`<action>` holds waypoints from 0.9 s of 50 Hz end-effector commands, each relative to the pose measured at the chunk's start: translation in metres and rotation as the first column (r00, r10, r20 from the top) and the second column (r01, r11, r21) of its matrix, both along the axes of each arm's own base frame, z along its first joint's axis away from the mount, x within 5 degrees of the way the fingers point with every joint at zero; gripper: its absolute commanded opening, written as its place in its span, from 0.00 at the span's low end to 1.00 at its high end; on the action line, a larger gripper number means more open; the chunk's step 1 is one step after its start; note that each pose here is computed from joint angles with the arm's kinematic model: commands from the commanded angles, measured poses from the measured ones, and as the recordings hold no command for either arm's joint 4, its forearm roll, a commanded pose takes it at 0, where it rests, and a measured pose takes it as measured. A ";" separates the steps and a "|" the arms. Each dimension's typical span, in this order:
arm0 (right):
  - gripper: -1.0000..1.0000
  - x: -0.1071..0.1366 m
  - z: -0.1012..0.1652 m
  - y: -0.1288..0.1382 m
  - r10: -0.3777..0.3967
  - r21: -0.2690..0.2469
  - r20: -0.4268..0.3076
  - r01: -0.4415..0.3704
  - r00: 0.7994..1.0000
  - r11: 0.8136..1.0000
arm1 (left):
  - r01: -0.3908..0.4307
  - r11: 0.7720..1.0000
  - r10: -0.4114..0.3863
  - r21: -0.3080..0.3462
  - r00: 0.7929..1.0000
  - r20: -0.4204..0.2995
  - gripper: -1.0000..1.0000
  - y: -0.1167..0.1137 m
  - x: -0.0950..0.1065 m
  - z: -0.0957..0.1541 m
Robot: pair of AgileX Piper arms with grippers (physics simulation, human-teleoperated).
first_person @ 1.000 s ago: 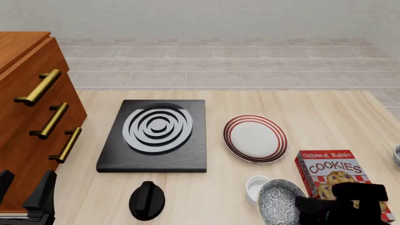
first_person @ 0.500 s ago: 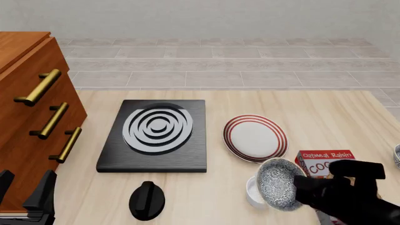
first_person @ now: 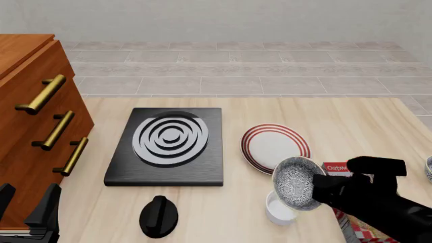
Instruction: Pick the akita bowl next to the ramekin and place it on the plate.
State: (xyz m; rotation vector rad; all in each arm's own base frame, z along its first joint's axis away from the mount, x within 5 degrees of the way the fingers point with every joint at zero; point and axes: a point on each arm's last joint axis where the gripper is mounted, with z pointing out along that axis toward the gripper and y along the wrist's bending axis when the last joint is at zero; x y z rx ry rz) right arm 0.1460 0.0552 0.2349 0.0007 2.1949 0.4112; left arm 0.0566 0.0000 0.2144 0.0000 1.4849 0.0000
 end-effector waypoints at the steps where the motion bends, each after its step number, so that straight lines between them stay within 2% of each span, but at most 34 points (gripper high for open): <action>1: 0.00 0.012 0.004 0.004 -0.001 0.005 0.019 0.001 1.000 1.000 | 0.000 1.000 0.000 0.000 1.000 0.000 1.00 0.000 0.000 0.000; 45: 0.00 0.061 0.000 0.009 -0.034 -0.022 0.060 0.035 0.998 0.999 | 0.000 1.000 0.000 0.000 1.000 0.000 1.00 0.000 0.000 0.000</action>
